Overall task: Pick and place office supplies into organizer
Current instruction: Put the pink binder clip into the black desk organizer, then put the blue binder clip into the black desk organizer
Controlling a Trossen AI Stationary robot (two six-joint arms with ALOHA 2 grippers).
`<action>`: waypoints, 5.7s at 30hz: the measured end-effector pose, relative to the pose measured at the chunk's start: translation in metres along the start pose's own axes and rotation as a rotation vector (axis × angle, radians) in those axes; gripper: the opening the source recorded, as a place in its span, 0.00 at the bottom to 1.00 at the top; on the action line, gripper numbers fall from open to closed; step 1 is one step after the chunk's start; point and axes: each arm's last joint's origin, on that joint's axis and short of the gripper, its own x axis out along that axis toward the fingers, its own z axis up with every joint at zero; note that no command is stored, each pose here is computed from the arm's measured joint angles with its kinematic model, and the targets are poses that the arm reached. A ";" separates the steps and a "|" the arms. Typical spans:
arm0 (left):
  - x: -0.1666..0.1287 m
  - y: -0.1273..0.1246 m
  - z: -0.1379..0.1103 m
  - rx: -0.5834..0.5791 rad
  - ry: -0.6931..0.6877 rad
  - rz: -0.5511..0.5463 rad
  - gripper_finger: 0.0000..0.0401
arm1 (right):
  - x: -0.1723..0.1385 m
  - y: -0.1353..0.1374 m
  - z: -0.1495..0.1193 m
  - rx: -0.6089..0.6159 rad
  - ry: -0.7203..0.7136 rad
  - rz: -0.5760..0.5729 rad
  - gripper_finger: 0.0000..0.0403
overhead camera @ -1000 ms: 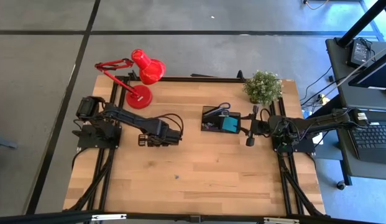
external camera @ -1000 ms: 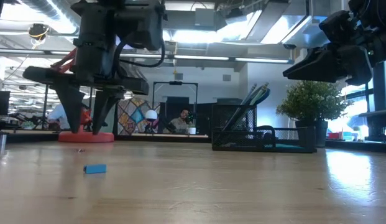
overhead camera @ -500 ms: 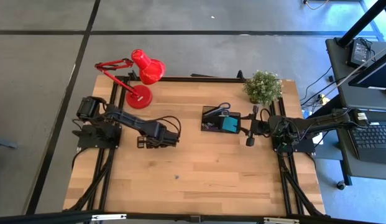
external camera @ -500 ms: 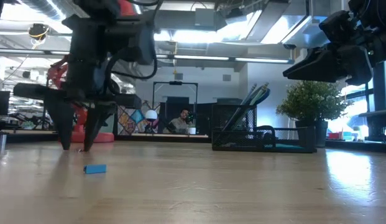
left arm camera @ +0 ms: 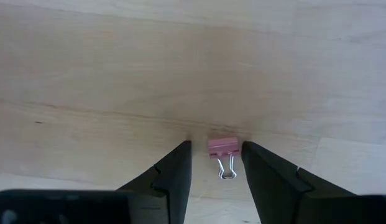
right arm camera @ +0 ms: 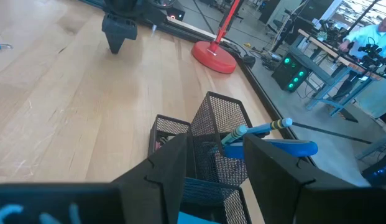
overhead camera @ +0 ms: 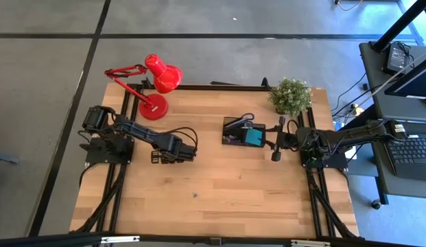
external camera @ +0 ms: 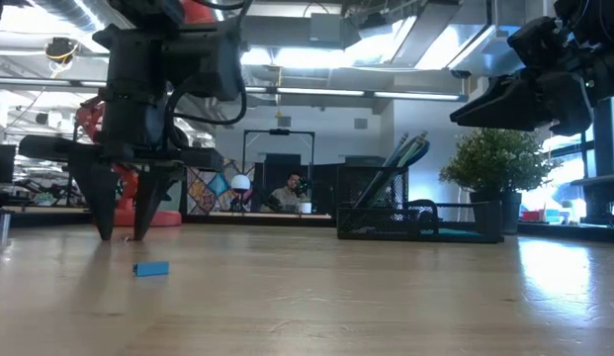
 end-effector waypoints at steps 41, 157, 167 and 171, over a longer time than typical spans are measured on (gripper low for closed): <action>0.001 0.000 -0.001 -0.003 -0.047 -0.011 0.19 | 0.000 0.000 0.000 -0.003 -0.003 -0.001 0.40; -0.051 -0.052 -0.141 2.303 -0.365 -0.549 0.35 | 0.000 -0.001 0.003 0.147 -0.033 -0.011 0.40; -0.042 -0.048 -0.147 2.313 -0.316 -0.508 0.35 | 0.000 -0.001 0.003 0.148 -0.033 -0.011 0.40; -0.032 -0.049 -0.147 2.322 -0.289 -0.464 0.35 | 0.000 -0.001 0.003 0.148 -0.034 -0.011 0.40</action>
